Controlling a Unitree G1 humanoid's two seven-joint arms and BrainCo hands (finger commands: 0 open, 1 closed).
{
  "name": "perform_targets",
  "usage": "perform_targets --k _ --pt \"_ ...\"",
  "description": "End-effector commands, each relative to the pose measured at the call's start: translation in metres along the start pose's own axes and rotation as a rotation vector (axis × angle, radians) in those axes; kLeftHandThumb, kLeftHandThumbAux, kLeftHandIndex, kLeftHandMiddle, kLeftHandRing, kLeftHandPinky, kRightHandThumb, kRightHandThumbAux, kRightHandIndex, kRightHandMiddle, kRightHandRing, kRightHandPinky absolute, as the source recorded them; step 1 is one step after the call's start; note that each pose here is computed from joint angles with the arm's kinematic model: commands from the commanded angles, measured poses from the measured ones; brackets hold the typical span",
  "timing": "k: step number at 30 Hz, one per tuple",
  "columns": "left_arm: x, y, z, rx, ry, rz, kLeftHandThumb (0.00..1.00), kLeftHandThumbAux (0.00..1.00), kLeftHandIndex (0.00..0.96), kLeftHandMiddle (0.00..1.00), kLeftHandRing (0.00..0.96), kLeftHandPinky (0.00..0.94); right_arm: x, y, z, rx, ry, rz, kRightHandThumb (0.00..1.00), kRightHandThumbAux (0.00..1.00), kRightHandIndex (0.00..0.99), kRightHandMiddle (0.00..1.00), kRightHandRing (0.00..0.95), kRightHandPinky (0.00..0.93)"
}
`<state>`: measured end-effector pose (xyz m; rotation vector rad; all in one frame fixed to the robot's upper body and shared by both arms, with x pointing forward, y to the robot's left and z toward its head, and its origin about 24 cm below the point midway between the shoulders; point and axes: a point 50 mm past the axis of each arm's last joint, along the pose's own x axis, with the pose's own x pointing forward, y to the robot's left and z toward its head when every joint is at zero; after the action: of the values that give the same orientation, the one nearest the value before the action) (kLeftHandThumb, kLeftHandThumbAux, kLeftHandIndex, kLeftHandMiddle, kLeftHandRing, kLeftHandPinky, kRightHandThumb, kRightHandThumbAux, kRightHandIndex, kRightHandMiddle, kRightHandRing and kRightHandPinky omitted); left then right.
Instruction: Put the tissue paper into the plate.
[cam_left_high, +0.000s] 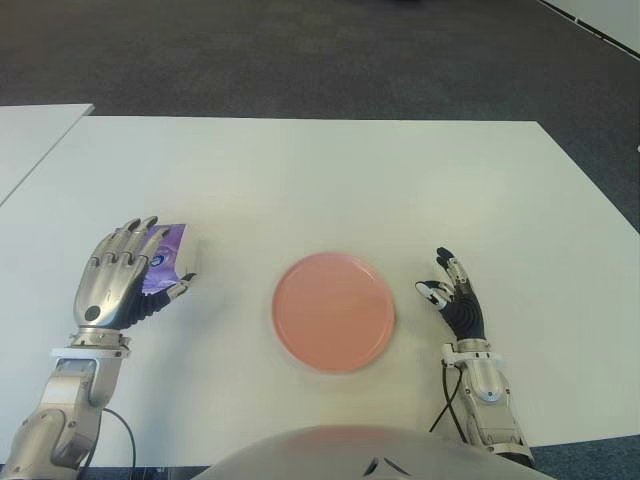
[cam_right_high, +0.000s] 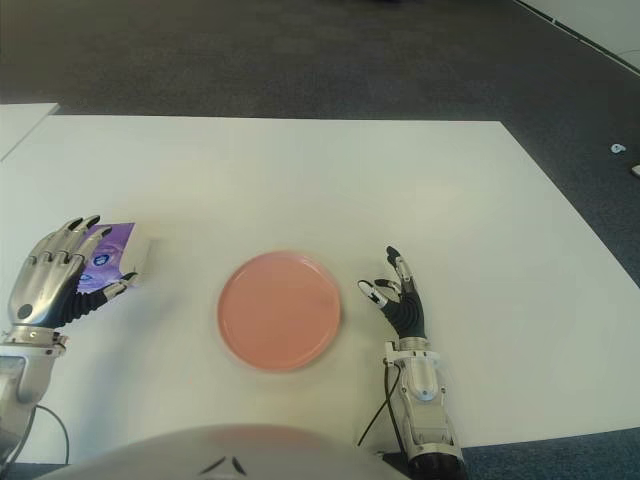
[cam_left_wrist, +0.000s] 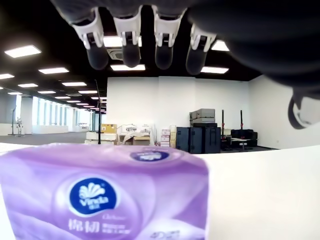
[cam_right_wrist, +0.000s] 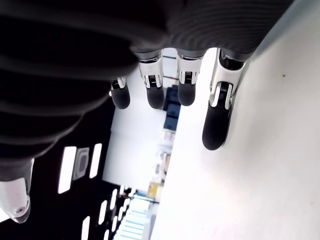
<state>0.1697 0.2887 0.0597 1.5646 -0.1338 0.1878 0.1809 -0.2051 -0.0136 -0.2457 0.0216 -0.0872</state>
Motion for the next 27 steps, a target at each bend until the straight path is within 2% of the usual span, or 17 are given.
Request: perform_targets --k 1,8,12,15,19,20,23,24,25,27 --pt "0.005 -0.007 -0.01 0.034 0.003 0.0 0.409 0.291 0.151 0.102 0.091 0.135 -0.022 -0.003 -0.032 0.007 0.192 0.002 0.251 0.491 0.067 0.067 0.063 0.092" --pt "0.005 -0.013 -0.015 0.045 -0.002 0.021 0.395 0.286 0.169 0.121 0.11 0.143 -0.023 -0.012 -0.036 0.004 0.215 -0.017 0.261 0.49 0.055 0.07 0.075 0.088" --pt "0.002 -0.018 -0.017 0.04 -0.005 0.024 0.394 0.282 0.178 0.129 0.115 0.149 -0.022 -0.017 -0.037 0.011 0.22 -0.031 0.302 0.51 0.06 0.088 0.107 0.114" --pt "0.001 -0.023 -0.018 0.037 -0.007 0.028 0.397 0.281 0.178 0.132 0.118 0.151 -0.021 -0.019 -0.038 0.023 0.228 -0.036 0.339 0.532 0.058 0.097 0.12 0.095" --pt "0.004 -0.03 -0.021 0.037 -0.008 0.037 0.4 0.28 0.177 0.134 0.12 0.149 -0.025 -0.017 -0.033 0.045 0.208 -0.043 0.363 0.549 0.058 0.105 0.134 0.097" --pt "0.006 -0.031 -0.022 0.037 -0.008 0.04 0.4 0.28 0.176 0.134 0.121 0.149 -0.028 -0.011 -0.024 0.054 0.184 -0.043 0.366 0.55 0.058 0.106 0.136 0.099" --pt "0.012 -0.035 -0.025 0.04 -0.004 0.05 0.397 0.28 0.172 0.135 0.12 0.145 -0.032 -0.005 -0.011 0.074 0.143 -0.051 0.428 0.572 0.063 0.13 0.281 0.233" --pt "0.014 -0.035 -0.026 0.043 -0.002 0.057 0.395 0.281 0.17 0.135 0.12 0.145 -0.031 -0.009 -0.015 0.077 0.152 -0.053 0.458 0.582 0.065 0.138 0.351 0.287" --pt "0.017 -0.036 -0.028 0.048 -0.001 0.068 0.393 0.282 0.169 0.136 0.12 0.147 -0.03 -0.012 -0.018 0.081 0.163 -0.054 0.476 0.588 0.067 0.146 0.382 0.295" --pt "0.02 -0.037 -0.029 0.053 -0.003 0.081 0.39 0.285 0.171 0.138 0.122 0.152 -0.03 -0.016 -0.021 0.085 0.176 -0.054 0.477 0.592 0.069 0.152 0.382 0.295"
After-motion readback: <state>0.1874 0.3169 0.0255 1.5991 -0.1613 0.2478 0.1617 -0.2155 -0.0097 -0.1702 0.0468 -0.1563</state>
